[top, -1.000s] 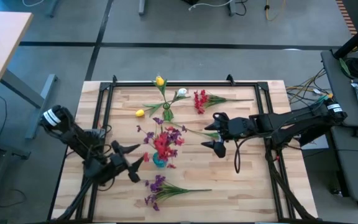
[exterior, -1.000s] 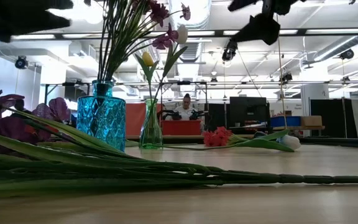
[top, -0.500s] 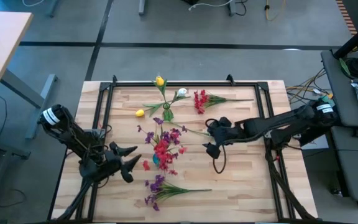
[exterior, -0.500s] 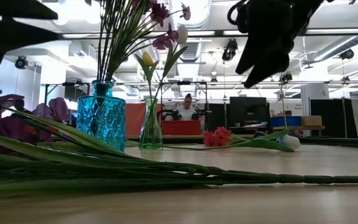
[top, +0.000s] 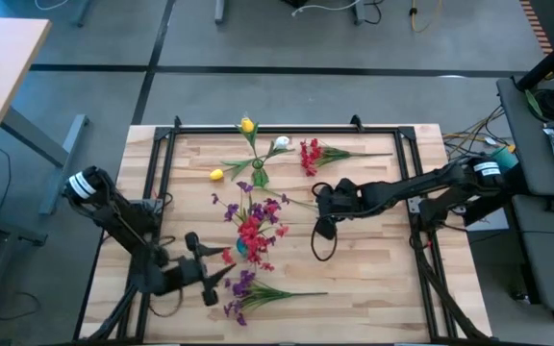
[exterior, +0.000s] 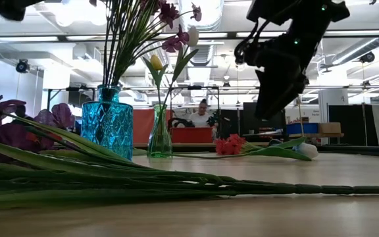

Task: Sort flowers into vase by color
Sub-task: Put the left red flowers into the blue vase

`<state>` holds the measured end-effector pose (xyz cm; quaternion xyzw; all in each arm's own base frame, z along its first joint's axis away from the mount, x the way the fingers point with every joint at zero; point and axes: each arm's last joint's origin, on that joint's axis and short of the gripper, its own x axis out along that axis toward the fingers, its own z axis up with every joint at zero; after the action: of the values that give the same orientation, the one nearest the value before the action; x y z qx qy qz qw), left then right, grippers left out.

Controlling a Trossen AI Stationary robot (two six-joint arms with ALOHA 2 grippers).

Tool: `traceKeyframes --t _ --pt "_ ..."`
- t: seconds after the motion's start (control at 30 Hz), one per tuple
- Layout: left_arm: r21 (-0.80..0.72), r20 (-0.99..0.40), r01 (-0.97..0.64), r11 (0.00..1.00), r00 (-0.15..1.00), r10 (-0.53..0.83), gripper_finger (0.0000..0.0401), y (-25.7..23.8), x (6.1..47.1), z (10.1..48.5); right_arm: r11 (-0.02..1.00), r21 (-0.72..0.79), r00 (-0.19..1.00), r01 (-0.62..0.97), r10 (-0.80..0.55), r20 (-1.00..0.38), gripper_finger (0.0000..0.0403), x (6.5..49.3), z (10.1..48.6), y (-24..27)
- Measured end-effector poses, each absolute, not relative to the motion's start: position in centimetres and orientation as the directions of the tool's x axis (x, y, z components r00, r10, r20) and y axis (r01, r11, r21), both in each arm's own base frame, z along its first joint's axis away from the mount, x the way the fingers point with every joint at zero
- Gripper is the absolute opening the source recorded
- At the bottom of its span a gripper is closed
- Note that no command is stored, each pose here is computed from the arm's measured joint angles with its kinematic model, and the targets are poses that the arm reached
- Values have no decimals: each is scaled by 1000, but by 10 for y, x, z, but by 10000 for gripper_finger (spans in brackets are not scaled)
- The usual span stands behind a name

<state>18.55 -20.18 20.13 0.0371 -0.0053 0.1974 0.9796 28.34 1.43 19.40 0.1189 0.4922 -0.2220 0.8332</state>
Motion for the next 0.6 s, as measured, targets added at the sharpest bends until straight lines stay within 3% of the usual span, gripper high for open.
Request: traceKeyframes --t 0.13,0.33,0.6 --pt "132 4 -517 846 853 521 206 -205 204 205 873 0 448 487 -250 -859 361 284 199 14" --pt "93 4 -401 911 915 403 210 -202 212 201 873 11 465 487 -249 -849 361 283 203 14" --pt "73 -9 -454 888 890 455 186 -189 223 190 873 11 465 487 -249 -850 361 282 204 14"
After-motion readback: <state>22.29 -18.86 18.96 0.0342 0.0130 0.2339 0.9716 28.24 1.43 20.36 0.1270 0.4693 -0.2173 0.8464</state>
